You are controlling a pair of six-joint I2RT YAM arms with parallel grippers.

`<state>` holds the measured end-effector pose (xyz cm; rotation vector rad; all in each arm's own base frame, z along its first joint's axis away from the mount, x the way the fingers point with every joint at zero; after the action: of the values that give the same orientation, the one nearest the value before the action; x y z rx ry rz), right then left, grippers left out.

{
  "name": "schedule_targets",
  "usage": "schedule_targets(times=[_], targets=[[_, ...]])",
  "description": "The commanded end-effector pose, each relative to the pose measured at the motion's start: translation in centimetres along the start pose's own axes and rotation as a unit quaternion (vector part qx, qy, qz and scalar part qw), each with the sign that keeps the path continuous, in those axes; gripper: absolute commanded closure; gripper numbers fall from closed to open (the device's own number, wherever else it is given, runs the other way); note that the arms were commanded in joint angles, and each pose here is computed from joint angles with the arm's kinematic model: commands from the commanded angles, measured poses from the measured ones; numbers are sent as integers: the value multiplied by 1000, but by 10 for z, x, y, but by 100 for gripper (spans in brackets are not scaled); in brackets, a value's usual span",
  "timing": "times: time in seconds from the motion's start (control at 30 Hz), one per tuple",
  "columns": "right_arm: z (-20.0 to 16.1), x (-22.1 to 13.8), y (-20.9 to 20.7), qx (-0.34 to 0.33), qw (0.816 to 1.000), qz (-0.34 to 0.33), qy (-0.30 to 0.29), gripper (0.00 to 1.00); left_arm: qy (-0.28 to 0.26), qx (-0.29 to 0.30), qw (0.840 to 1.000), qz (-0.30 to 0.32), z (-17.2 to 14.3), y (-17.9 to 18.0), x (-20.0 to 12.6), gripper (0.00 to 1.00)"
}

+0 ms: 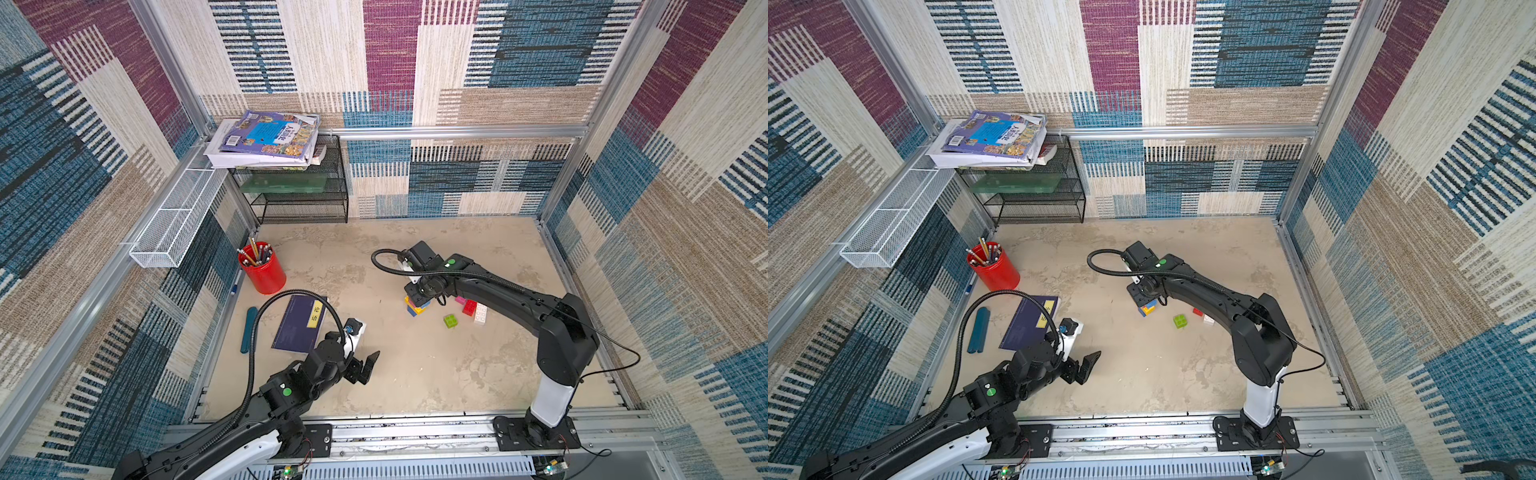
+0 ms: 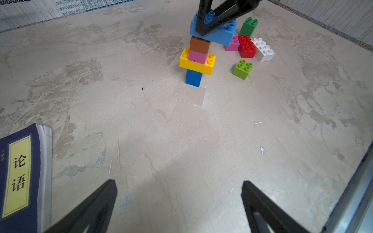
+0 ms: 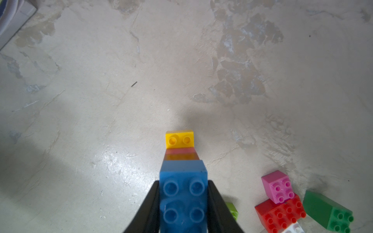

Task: Assemble the letter f with lego
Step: Assemble the lego brick with the lego brick.

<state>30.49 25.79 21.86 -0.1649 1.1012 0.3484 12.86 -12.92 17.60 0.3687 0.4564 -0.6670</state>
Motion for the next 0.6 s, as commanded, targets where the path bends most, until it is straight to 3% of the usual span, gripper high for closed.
schedule_targets(times=[0.0,0.33,0.57], targets=[[-8,7,-2,-8,1000,-8,27,69,-9,-2,1000,3,4,1,-1,1],[-8,6,-8,-9,999,-14,36,69,-9,-1,1000,5,4,1,-1,1],[-1,-14,-7,-4,1000,-1,5,68,-9,-1,1000,5,4,1,-1,1]])
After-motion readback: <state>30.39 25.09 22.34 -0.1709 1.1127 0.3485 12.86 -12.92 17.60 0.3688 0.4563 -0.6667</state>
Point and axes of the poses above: each gripper's point midway between its finger pads, its own x axis out along the fingers, its own y axis along the line the jaws close on, z = x × y, the point moved 10 cm from there along -x, back along the fingers, and after that the axes turned 15 degrees about x, right-handed, at the moved point
